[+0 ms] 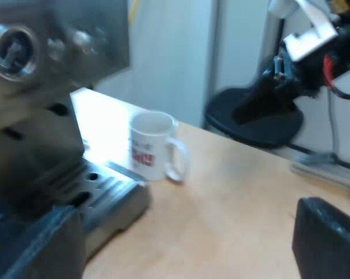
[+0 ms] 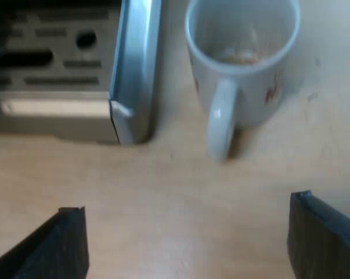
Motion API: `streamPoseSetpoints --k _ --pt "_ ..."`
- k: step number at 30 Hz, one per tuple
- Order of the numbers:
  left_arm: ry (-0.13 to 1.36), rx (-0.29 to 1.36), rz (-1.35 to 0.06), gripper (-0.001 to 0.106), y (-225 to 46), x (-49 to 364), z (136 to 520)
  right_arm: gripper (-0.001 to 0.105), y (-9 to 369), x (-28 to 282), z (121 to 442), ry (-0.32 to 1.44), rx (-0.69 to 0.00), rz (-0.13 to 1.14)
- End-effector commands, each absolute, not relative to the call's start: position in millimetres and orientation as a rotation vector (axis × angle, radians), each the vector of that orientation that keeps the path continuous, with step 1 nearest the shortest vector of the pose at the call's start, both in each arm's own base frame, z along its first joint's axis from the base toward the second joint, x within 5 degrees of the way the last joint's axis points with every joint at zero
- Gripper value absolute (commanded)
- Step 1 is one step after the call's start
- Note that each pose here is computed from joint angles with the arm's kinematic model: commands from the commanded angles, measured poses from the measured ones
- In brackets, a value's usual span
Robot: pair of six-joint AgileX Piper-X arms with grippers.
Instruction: Remove mug from coffee machine
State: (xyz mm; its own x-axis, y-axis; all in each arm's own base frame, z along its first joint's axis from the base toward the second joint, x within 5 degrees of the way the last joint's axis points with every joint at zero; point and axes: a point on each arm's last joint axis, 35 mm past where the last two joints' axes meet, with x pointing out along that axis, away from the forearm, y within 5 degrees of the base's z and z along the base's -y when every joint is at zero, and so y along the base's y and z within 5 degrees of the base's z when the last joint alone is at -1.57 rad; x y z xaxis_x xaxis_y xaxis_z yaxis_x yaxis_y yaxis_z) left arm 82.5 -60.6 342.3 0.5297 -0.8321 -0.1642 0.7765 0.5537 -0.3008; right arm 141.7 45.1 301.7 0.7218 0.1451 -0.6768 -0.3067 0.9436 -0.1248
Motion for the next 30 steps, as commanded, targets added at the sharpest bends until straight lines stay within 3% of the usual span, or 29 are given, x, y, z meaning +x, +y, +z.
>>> streamPoseSetpoints --k 1,5,11,16,21,25,30 --pt "0.269 -0.221 -0.889 0.079 -58 82 353 0.071 45 140 320 0.673 -0.253 0.269" --pt "0.232 -0.22 -0.85 0.079 -56 81 363 0.071 46 145 336 0.64 -0.293 0.28" --pt "0.23 -0.22 -0.794 0.079 -55 86 367 0.071 53 167 351 0.655 -0.297 0.279" --pt "0.241 -0.224 -0.753 0.079 -54 93 369 0.071 60 185 352 0.689 -0.303 0.281" --pt "0.236 -0.239 -0.6 0.079 -41 108 373 0.071 62 199 345 0.712 -0.321 0.24" --pt "0.238 -0.254 -0.541 0.079 -30 110 372 0.071 53 203 345 0.71 -0.3 0.199" --pt "0.296 -0.287 -0.425 0.079 -16 111 365 0.071 25 206 347 0.72 -0.224 0.128"
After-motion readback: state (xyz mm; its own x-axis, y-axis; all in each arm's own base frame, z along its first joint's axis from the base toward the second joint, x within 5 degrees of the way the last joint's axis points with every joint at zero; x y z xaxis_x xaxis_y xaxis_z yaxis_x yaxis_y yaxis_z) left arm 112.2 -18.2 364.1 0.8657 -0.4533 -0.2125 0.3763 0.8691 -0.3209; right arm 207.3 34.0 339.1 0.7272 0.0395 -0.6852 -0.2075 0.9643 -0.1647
